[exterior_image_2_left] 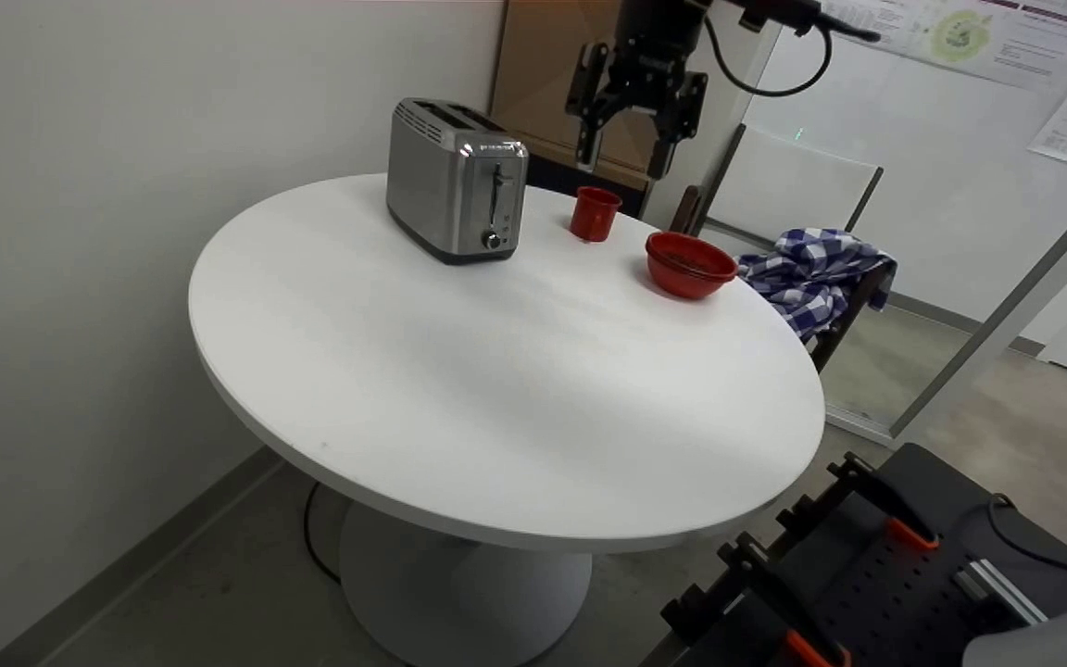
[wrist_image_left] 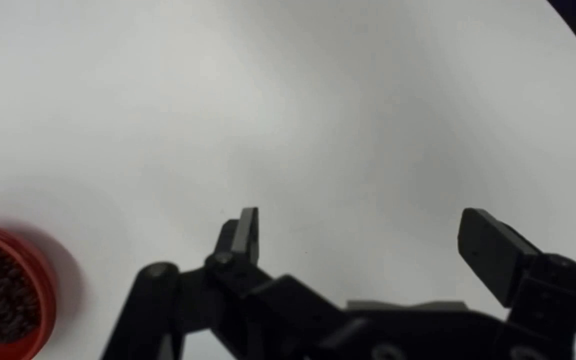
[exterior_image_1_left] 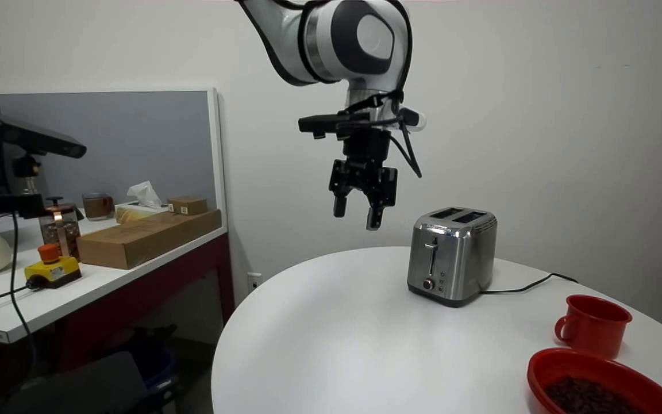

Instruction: Press the bottom right button on the toaster

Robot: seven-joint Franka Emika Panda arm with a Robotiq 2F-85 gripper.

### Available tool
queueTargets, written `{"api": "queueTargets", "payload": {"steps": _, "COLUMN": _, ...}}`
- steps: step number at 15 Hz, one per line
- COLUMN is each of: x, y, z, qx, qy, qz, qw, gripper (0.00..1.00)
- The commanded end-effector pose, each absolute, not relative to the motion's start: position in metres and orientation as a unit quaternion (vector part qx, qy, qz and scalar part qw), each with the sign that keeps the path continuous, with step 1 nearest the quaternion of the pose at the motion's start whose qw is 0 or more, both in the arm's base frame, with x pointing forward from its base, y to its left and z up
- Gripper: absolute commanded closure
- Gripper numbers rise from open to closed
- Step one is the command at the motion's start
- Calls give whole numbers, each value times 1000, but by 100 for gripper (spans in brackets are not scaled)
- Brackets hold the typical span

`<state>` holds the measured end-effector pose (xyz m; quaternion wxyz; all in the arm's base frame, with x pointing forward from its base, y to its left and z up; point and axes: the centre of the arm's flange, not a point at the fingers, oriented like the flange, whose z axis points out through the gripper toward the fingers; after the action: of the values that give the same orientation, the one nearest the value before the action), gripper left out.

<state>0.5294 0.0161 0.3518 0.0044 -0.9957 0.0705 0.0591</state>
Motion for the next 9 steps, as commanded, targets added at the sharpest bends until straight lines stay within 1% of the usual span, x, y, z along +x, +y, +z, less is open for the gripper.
{"api": "queueTargets", "payload": {"steps": 1, "x": 501, "y": 14, "z": 382, "qx": -998, "qy": 20, "qz": 58, "qw": -22, "gripper": 0}}
{"api": "queueTargets", "payload": {"steps": 2, "x": 496, "y": 14, "z": 388, "qx": -998, "qy": 7, "qz": 53, "qw": -25, "gripper": 0}}
{"api": "queueTargets", "payload": {"steps": 3, "x": 516, "y": 15, "z": 375, "qx": -998, "qy": 35, "qz": 56, "qw": -14, "gripper": 0}}
{"api": "queueTargets", "payload": {"steps": 9, "x": 515, "y": 14, "z": 373, "qx": -998, "qy": 34, "qz": 58, "qw": -15, "gripper": 0}}
